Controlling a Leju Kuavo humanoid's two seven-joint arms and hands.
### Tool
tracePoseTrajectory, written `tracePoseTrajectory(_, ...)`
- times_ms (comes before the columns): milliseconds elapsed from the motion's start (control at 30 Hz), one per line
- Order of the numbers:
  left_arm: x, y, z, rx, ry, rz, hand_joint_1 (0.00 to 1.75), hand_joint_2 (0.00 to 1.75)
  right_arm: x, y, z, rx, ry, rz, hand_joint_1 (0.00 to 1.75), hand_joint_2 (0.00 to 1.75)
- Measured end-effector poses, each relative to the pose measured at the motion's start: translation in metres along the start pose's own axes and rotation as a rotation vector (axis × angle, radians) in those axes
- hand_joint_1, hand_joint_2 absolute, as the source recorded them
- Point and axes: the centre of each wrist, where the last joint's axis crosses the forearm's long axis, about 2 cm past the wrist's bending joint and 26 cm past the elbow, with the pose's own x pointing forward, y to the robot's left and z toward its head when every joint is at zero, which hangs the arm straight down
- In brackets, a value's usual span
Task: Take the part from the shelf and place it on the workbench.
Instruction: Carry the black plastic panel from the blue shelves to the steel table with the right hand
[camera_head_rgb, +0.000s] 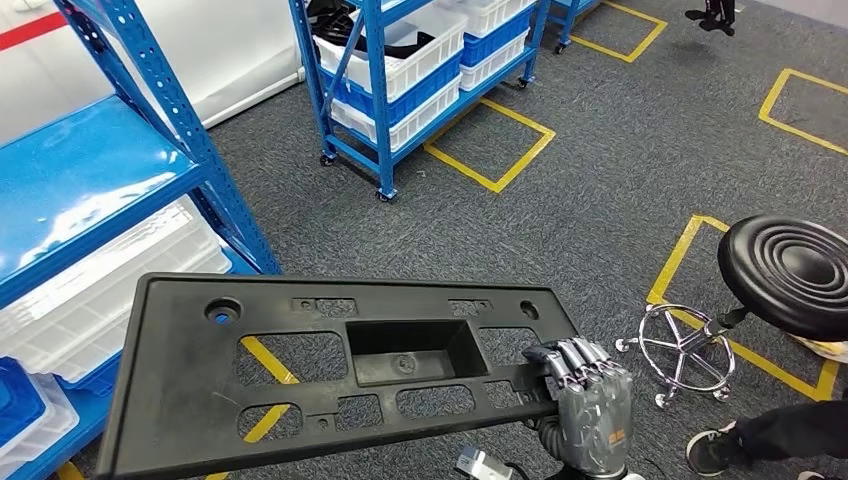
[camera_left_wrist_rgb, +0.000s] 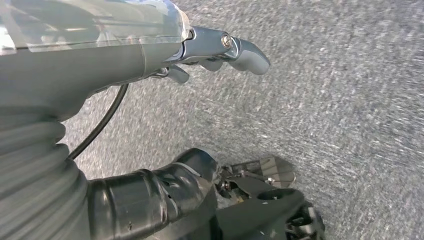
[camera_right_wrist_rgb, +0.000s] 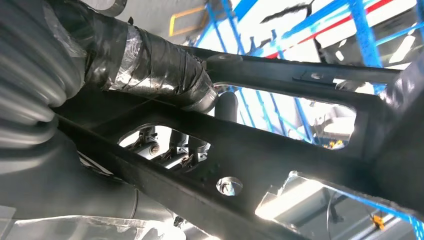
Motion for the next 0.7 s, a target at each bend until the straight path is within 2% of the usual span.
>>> tracePoseTrajectory(500, 0.0, 0.0, 0.0, 0.012, 0.008, 0.022, 0.0, 1.75, -0.021, -0.034, 0.01, -0.134, 0.109, 0.063, 1.75, 1.75)
tracePoseTrajectory(700, -0.003, 0.0, 0.001, 0.011, 0.013, 0.022, 0.0, 1.75, -0.023, -0.04, 0.012, -0.162, 0.141, 0.08, 1.75, 1.75)
